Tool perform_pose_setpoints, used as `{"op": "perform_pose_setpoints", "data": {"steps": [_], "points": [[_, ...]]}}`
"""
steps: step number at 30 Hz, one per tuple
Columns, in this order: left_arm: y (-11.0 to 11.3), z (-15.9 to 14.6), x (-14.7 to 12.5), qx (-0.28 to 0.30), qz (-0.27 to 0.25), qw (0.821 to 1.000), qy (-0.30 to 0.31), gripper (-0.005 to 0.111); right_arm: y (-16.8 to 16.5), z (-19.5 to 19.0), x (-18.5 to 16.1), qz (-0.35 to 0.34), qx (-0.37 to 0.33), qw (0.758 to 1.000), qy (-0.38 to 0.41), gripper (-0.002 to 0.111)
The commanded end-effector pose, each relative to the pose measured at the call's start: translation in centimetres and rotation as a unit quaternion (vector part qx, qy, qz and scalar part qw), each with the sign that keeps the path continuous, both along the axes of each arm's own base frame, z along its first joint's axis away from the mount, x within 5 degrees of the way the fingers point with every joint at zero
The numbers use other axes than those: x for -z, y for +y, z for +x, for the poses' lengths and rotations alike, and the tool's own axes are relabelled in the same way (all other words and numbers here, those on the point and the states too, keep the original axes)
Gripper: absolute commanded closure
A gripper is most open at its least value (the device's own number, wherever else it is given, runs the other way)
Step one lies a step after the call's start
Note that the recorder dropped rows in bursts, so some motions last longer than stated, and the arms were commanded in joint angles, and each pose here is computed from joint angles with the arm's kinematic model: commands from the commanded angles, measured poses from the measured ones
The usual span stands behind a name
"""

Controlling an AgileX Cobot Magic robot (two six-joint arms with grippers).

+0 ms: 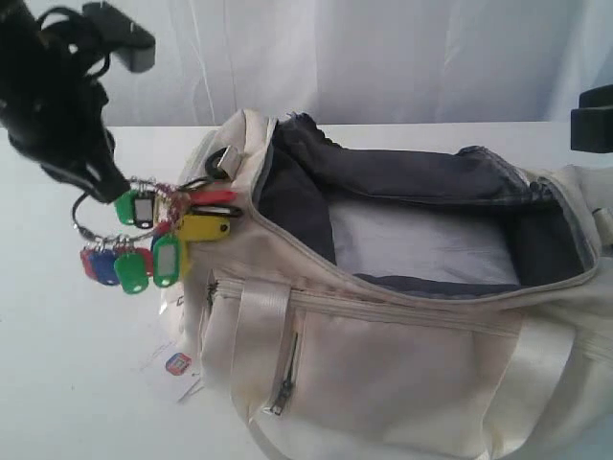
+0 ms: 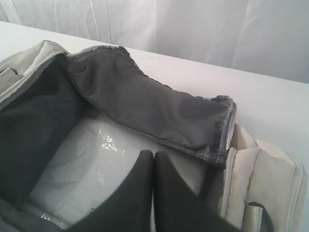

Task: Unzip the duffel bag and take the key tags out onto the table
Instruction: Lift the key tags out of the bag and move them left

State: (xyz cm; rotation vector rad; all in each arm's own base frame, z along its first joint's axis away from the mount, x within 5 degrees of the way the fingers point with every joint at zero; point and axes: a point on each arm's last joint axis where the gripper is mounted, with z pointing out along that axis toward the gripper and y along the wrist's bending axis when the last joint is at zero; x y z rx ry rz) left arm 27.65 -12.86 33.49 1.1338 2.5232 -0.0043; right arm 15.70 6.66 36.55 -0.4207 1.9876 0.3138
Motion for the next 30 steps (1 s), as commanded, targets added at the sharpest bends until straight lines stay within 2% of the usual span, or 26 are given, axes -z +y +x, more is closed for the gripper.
{"op": "perform_pose_setpoints", "data": {"steps": [1,5,10,15,21,30], "points": [[2.1,-0.6,3.4,-0.048,0.01,0.999,0.02,0.107,0.0,-0.1,0.0,0.005,0.002,1.0,0.001,0.108],[3.6,-0.4,6.1,-0.085,0.004,0.996,0.02,0.107,0.0,-0.1,0.0,0.006,0.002,1.0,-0.001,0.108],[4.2,-0.4,7.8,-0.106,-0.01,0.994,0.01,0.107,0.0,-0.1,0.0,0.006,0.002,1.0,-0.001,0.108],[3.7,-0.4,8.7,-0.115,-0.045,0.992,0.007,0.107,0.0,0.0,-0.1,0.007,0.003,1.0,-0.005,0.108],[2.7,-0.2,10.5,-0.079,-0.076,0.993,0.033,0.107,0.0,0.0,-0.1,0.007,0.003,1.0,-0.005,0.108],[2.3,1.3,13.6,-0.087,-0.069,0.993,0.051,0.107,0.0,-0.1,-0.1,0.016,0.002,1.0,-0.002,0.108]]}}
